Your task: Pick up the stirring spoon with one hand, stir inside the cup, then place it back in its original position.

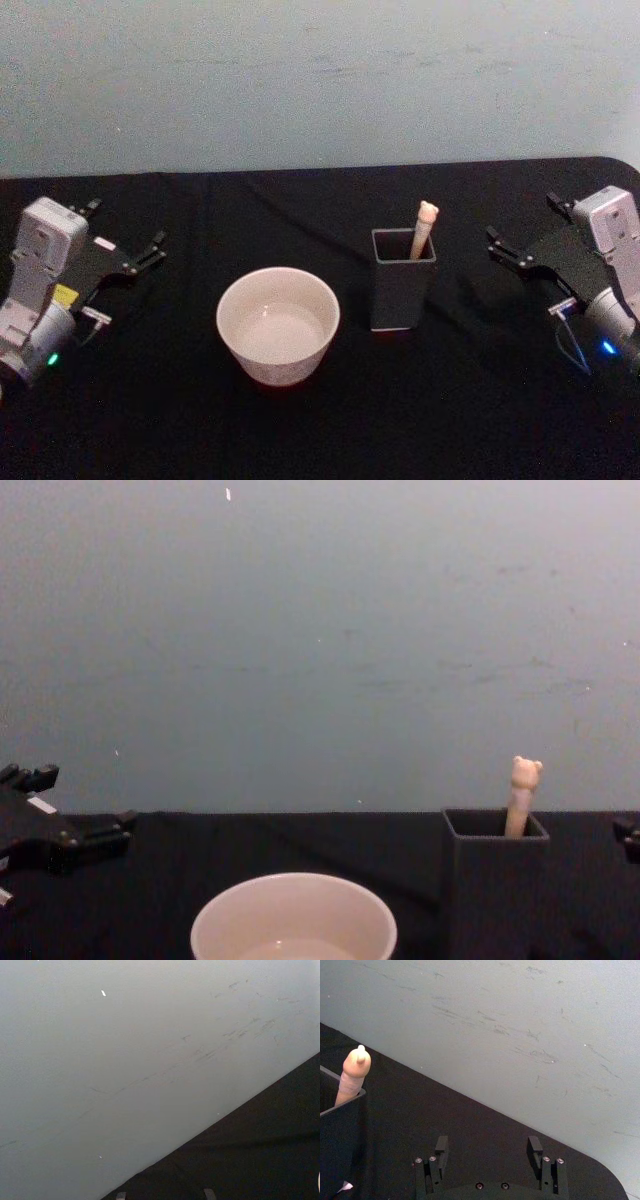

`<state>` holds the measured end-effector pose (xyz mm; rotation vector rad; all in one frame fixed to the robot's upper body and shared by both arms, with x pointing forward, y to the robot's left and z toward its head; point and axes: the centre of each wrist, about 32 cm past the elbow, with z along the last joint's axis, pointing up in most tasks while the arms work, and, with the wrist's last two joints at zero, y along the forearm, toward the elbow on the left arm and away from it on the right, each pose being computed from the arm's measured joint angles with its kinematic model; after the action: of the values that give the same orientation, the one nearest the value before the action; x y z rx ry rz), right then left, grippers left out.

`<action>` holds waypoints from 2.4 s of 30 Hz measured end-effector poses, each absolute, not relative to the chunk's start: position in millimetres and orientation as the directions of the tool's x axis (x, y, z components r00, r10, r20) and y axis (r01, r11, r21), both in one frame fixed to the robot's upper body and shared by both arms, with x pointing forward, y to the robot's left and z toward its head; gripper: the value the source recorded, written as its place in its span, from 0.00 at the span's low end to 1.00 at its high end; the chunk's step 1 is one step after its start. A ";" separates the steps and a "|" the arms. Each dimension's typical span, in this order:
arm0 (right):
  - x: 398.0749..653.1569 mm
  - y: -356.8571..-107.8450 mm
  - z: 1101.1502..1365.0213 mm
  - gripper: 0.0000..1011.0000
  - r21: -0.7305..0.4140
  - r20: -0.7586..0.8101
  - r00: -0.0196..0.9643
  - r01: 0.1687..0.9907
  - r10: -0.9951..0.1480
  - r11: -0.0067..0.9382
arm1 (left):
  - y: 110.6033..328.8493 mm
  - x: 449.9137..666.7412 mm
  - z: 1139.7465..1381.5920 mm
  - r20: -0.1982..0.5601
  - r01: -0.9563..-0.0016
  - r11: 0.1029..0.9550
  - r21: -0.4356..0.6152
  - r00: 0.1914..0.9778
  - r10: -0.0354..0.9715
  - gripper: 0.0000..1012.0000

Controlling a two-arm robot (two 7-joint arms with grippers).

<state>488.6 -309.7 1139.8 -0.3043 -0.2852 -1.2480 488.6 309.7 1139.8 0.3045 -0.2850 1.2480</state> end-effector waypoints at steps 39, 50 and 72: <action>489.6 -309.9 1140.3 0.99 -0.070 0.369 0.295 0.954 -0.881 0.291 | 309.7 488.6 1139.7 0.374 -0.955 0.287 0.070 0.292 0.880 0.99; 481.9 -314.9 1150.7 0.99 -0.059 0.287 0.358 0.932 -0.888 0.357 | 309.7 488.6 1139.8 0.374 -0.955 0.287 0.070 0.292 0.880 0.99; 465.1 -299.3 1165.2 0.99 -0.028 0.102 0.623 0.781 -0.776 0.624 | 309.7 488.6 1139.8 0.374 -0.955 0.287 0.070 0.292 0.880 0.99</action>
<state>465.1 -299.3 1165.2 -0.0720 -0.0828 -0.8949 488.6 309.7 1139.8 0.3045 -0.2850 1.2480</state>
